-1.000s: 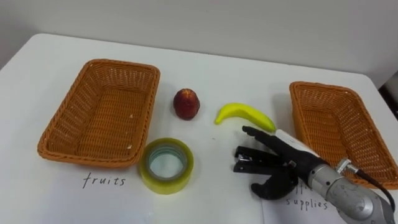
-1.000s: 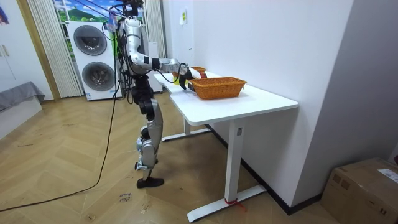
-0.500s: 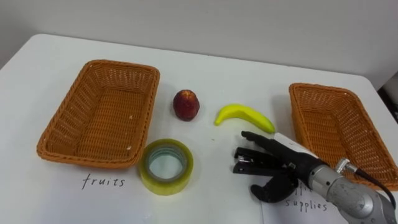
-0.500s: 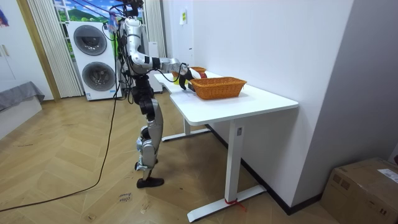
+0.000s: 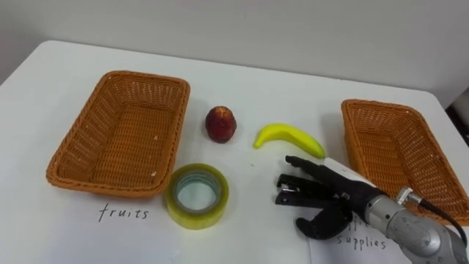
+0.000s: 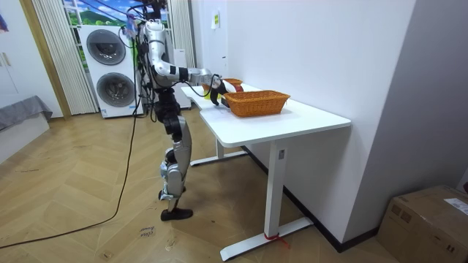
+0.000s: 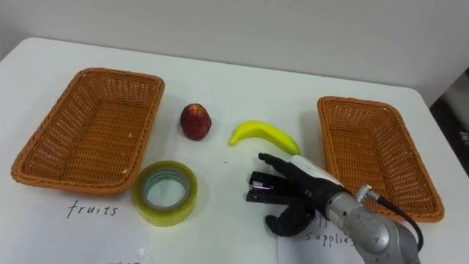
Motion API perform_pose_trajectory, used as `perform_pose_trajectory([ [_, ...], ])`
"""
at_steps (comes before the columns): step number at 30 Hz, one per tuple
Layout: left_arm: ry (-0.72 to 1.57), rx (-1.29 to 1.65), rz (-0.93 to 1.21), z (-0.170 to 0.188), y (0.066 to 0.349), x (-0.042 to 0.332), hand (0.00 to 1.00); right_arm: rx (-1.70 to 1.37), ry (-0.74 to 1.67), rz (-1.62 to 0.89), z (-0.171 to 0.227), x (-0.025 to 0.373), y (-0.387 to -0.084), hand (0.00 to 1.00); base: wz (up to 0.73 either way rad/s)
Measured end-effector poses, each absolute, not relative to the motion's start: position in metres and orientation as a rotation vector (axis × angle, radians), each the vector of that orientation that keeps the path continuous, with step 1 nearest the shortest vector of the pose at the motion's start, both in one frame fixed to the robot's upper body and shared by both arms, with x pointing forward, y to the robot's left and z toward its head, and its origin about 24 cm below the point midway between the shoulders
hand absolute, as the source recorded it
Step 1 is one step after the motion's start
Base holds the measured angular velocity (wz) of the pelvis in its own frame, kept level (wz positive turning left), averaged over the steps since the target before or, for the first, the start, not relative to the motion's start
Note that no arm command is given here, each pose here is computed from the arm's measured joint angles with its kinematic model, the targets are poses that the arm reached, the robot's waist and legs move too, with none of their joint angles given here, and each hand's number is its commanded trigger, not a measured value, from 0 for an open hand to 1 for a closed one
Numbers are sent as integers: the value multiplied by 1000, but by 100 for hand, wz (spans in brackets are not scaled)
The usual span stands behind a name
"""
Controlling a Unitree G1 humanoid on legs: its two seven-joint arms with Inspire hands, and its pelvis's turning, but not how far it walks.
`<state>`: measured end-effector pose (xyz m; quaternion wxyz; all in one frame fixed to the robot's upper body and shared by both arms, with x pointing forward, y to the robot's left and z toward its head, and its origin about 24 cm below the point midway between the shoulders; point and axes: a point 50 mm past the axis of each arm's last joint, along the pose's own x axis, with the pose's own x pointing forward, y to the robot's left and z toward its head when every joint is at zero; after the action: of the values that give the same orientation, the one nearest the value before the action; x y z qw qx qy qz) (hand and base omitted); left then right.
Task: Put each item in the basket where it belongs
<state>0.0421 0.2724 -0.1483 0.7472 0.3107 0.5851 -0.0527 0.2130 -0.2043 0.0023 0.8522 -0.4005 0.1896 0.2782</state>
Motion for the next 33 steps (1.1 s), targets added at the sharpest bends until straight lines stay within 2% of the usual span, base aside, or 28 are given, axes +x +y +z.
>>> perform_pose_trajectory([
  [33,1237,711,-80,-146,273,50,0,-873,449,589,1,218,-213,0,0],
])
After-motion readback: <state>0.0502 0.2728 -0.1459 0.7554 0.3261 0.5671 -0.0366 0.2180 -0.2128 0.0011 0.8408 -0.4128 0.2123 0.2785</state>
